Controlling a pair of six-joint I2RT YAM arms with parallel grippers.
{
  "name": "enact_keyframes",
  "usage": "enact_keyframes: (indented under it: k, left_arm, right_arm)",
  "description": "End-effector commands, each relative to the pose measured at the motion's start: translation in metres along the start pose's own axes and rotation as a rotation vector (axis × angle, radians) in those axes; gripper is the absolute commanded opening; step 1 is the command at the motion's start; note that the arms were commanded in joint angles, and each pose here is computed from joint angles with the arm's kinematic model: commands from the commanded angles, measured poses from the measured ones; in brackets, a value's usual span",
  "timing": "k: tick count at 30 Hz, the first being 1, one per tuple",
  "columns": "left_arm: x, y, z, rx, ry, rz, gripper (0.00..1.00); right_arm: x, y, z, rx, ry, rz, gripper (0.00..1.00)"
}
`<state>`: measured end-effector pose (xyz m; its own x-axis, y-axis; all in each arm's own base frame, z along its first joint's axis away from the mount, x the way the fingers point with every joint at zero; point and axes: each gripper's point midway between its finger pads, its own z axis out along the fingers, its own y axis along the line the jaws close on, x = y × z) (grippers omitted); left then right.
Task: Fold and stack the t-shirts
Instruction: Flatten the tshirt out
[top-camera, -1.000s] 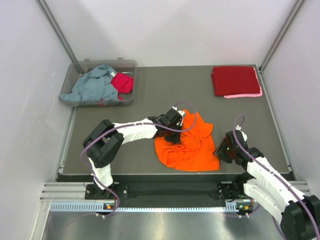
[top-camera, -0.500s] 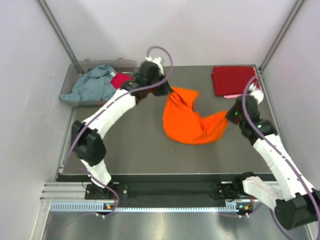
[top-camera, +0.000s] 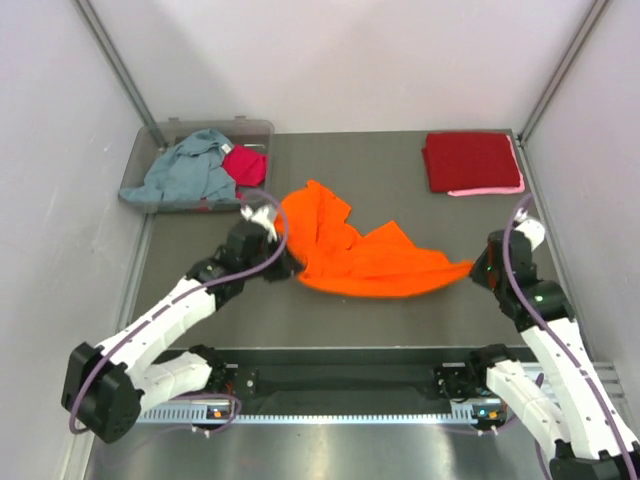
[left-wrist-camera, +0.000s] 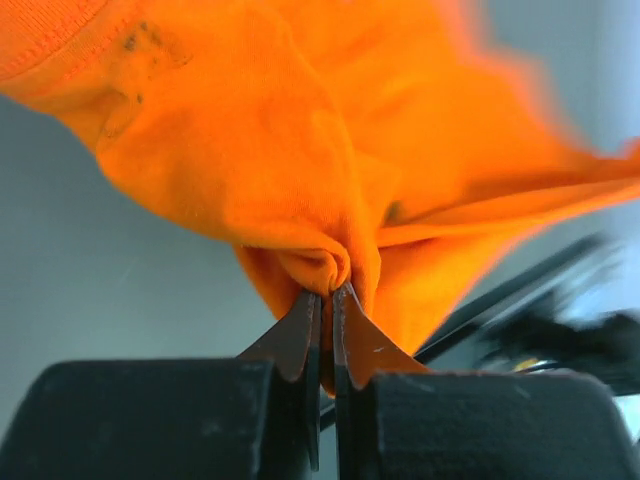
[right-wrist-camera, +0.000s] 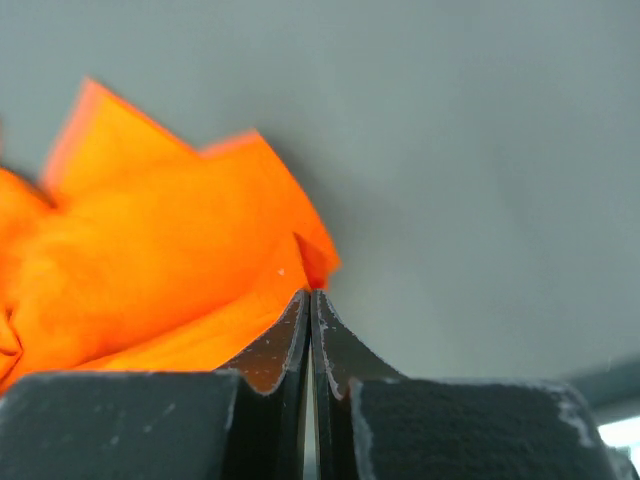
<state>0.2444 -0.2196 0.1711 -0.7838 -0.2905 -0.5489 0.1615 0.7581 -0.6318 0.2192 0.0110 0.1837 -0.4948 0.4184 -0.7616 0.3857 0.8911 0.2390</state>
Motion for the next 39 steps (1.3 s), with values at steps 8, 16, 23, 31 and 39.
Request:
enact_keyframes:
  k: [8,16,23,31,39]
  left_arm:
    - [0.029,0.062,-0.019,-0.237,-0.003,-0.037,0.36]
    - [-0.014,0.045,-0.007,-0.257,-0.061,0.066,0.46]
    - [-0.009,0.045,0.009,-0.255,0.008,0.084,0.46]
    - [-0.002,0.060,0.004,-0.296,-0.001,0.099,0.47]
    - [-0.008,0.082,0.007,-0.392,0.004,0.093,0.55]
  right_arm:
    - [0.072,0.013,0.013,-0.018,0.302,0.171,0.35]
    - [0.110,0.014,0.020,0.146,0.492,0.423,0.40]
    - [0.135,0.019,0.037,0.219,0.595,0.475,0.38]
    - [0.155,0.009,0.053,0.280,0.596,0.515,0.36]
    - [0.156,0.000,0.073,0.296,0.546,0.445,0.00]
